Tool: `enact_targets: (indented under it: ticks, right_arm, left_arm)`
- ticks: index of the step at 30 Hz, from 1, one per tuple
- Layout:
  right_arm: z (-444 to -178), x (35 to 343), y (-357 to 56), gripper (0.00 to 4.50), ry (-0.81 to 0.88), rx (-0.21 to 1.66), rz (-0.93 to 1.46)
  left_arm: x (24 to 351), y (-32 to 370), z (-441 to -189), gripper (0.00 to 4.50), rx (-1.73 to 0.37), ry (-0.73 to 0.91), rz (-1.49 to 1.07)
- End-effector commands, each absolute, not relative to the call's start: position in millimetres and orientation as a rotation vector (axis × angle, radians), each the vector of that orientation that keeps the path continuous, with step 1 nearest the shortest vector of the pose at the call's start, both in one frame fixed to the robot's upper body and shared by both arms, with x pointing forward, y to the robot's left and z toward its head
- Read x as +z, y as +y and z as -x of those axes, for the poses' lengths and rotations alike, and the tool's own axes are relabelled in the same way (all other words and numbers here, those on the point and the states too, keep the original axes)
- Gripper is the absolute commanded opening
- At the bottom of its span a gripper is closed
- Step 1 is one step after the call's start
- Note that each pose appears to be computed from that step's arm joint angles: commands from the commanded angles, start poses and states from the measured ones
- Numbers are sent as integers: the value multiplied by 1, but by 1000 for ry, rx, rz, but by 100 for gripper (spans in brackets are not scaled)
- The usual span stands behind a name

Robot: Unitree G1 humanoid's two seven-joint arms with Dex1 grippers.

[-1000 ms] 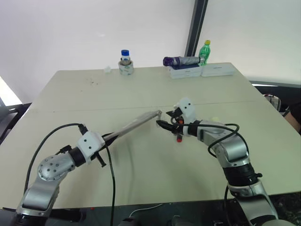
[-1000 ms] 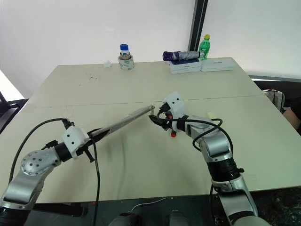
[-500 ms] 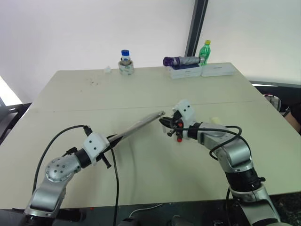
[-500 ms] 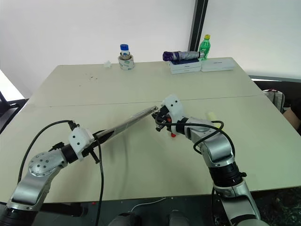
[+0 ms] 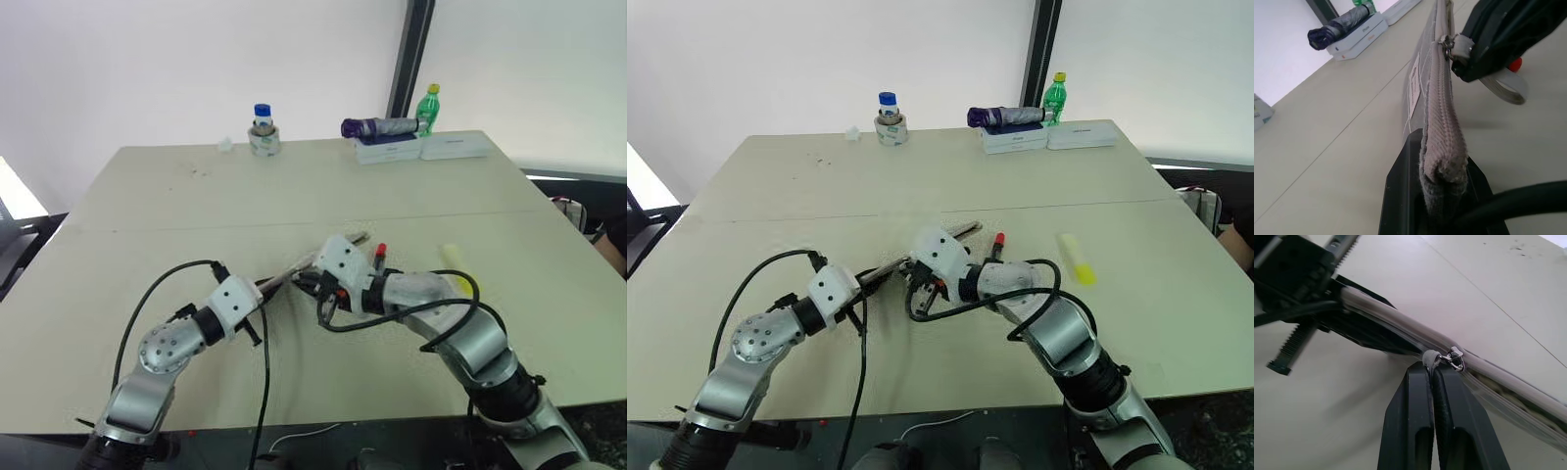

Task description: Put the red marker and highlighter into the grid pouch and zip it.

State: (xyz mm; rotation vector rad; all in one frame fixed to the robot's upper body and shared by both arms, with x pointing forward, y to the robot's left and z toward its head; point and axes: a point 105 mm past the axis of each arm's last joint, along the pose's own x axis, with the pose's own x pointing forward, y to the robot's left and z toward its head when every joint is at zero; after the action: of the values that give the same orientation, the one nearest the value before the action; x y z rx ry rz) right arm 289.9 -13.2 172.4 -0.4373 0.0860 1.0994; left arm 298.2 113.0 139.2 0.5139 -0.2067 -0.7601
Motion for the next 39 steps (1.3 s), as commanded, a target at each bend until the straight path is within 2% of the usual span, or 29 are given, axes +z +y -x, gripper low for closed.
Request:
enact_targets:
  ticks: [1,10,13,16,21,24,27,32,39]
  right_arm:
    - [-268,186,1,2,16,1208,454]
    - [-272,188,-4,2,10,1191,457]
    - [-277,194,-27,91,35,1154,429]
    - [-286,196,-57,225,85,1051,371]
    - [-307,186,-98,225,197,836,218]
    - [-325,165,-123,225,283,621,194]
    - [-334,141,-130,225,353,495,174]
    - [-350,131,-138,225,342,325,235]
    - [-354,127,-136,225,361,287,184]
  left_arm:
    - [147,107,-301,0,-750,-240,-522]
    - [152,99,-306,0,-741,-262,-504]
    - [153,112,-307,0,-712,-250,-507]
    - [156,131,-311,0,-656,-243,-523]
    - [162,150,-318,0,-580,-260,-553]
    - [161,153,-319,0,-578,-277,-602]
    - [159,153,-321,0,-573,-301,-643]
    - [155,149,-322,0,-581,-315,-667]
    - [153,147,-320,0,-582,-320,-656]
